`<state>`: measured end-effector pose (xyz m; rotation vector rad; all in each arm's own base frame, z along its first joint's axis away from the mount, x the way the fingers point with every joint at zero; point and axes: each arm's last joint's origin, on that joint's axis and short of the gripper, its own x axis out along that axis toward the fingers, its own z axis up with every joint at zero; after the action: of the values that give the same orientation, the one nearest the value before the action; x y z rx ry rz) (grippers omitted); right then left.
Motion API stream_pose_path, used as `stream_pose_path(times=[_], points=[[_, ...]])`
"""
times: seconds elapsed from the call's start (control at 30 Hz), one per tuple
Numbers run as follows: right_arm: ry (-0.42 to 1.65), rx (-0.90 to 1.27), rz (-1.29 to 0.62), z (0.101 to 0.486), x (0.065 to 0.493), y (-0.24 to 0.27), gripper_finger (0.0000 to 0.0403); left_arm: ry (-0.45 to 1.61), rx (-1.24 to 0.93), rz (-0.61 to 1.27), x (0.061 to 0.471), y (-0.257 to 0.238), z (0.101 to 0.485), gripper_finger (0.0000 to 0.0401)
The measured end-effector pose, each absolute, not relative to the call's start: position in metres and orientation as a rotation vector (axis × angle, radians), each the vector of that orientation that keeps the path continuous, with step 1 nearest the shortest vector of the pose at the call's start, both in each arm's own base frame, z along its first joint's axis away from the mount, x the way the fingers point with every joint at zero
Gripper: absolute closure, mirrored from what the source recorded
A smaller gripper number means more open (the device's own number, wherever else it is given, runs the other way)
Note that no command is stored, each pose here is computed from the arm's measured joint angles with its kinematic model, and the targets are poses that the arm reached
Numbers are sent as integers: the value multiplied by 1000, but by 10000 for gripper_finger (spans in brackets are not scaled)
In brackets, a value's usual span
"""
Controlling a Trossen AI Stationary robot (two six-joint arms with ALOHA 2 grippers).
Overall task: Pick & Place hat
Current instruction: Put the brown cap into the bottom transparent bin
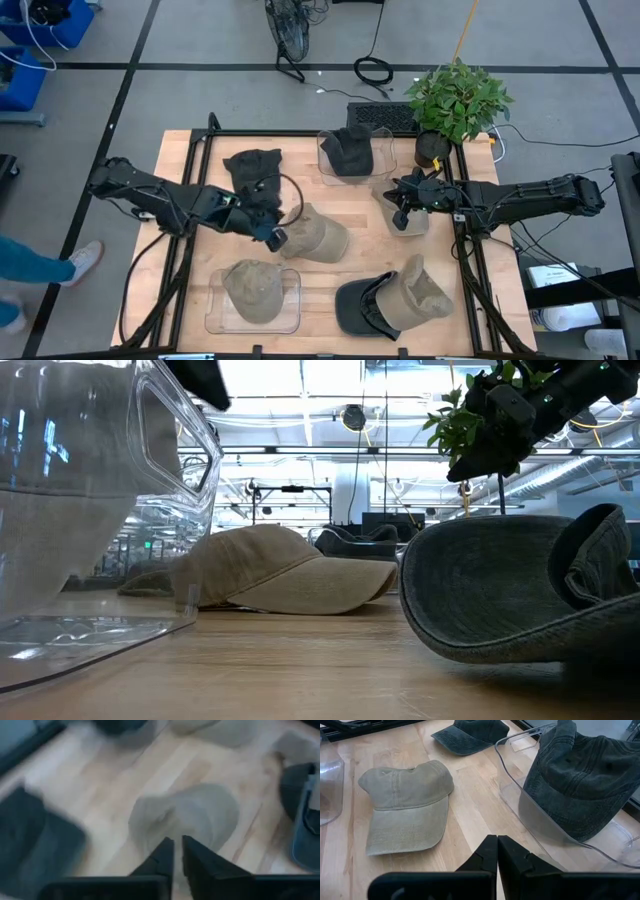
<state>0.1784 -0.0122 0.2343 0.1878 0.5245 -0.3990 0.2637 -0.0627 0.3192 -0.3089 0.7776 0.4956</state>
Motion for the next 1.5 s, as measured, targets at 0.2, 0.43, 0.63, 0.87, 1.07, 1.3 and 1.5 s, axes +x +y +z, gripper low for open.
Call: stream_pose_path(times=[0.2,0.43,0.63,0.87,1.07,1.3,1.5], points=[[524,191,-399,234,178,-12,403,659,-138,381,278,-61,331,392],[501,308,-422,234,178,-10,403,659,-25,269,280,-69,322,398],[475,375,-385,236,179,6,403,618,-37,223,259,-68,276,399],[421,379,-460,261,192,25,403,527,-127,146,221,-58,240,400],[541,336,-515,298,234,36,403,499,-144,119,186,-48,228,400],[1024,514,-603,308,265,53,403,400,-64,72,165,-41,240,399],[1285,742,-781,297,247,97,403,379,19,46,159,-36,245,396]])
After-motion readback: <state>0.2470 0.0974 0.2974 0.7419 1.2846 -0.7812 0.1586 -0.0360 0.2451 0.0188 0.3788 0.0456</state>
